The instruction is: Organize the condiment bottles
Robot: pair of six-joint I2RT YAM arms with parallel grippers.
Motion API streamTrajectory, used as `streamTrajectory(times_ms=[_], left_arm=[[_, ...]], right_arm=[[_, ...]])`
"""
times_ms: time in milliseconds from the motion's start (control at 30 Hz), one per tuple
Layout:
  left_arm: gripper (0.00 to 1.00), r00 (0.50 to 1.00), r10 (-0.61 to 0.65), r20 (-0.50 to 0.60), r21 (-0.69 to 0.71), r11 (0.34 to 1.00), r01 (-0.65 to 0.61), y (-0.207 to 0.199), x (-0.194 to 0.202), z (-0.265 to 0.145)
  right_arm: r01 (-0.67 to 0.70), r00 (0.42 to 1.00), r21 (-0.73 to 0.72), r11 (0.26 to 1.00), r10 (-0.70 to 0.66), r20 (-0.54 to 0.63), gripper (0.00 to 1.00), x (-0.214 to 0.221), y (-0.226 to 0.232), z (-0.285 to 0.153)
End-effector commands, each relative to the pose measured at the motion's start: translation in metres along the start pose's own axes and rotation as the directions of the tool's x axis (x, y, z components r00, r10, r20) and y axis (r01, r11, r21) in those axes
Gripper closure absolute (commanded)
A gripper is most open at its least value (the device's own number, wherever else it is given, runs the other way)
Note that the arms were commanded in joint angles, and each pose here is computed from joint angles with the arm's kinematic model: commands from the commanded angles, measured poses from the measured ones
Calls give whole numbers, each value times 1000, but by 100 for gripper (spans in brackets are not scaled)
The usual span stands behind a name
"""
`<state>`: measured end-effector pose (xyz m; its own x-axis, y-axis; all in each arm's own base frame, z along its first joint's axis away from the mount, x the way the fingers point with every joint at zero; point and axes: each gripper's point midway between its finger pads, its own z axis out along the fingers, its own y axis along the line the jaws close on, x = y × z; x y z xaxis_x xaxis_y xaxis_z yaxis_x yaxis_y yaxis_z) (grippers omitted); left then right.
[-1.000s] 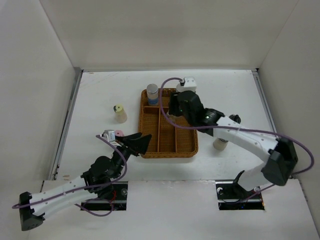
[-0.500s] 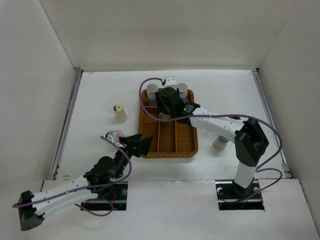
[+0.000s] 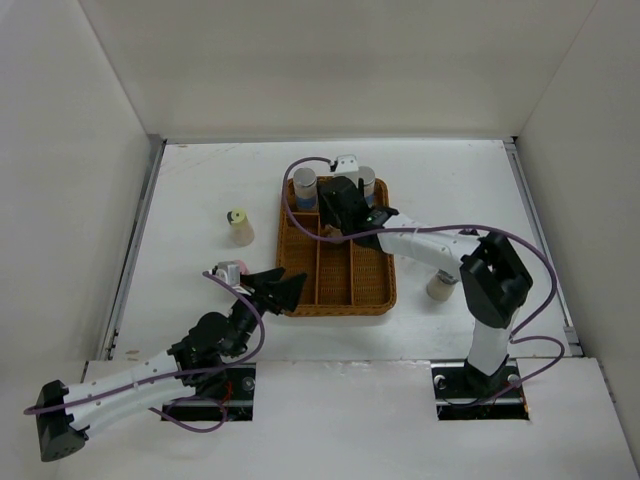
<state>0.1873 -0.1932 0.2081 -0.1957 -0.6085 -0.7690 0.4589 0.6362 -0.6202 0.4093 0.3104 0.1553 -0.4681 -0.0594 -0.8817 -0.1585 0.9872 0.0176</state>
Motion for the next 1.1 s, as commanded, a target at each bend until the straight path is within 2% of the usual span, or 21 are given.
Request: streamTrajectory(times_ms=[0,100,333,467,667,767,900,967,1000,1067], left_arm=[[25,999,-24,22,31,999,23,-6,-4,1],[25,1000,-22,19,27,999,22,-5,-3,2],[25,999,-25,19,31,999,24,-5,-3,2],[25,1000,-25,14,30,999,24,-5,-2,2],[25,1000,-23,12,28,999,23,-5,-1,2],[25,1000,-22,15,23,999,22,-4,-1,2],[25,1000,-24,14,28,999,24,-5,-1,2],[25,1000,-23,13,23,999,23,-4,-1,2],[25,1000,-23,10,23,999,22,-4,0,3],[25,1000,-21,6,23,1000,21,-5,0,4]], right_arm=[[-64,994,-10,998,65,90,54,-28,2,-2],[-65,995,-2,998,65,74,52,-20,2,6],[-62,997,3,998,62,52,35,-6,2,17],[-63,997,-1,998,63,38,30,2,2,17],[-89,992,-47,995,93,86,10,-28,0,-10],[-104,984,-66,992,112,137,6,-51,-8,-36],[-140,967,-75,987,153,206,7,-64,-39,-91],[-164,961,-38,986,168,221,15,-52,-68,-116],[-178,958,-9,984,175,225,24,-43,-84,-128],[-212,954,71,975,190,233,52,-21,-121,-152]])
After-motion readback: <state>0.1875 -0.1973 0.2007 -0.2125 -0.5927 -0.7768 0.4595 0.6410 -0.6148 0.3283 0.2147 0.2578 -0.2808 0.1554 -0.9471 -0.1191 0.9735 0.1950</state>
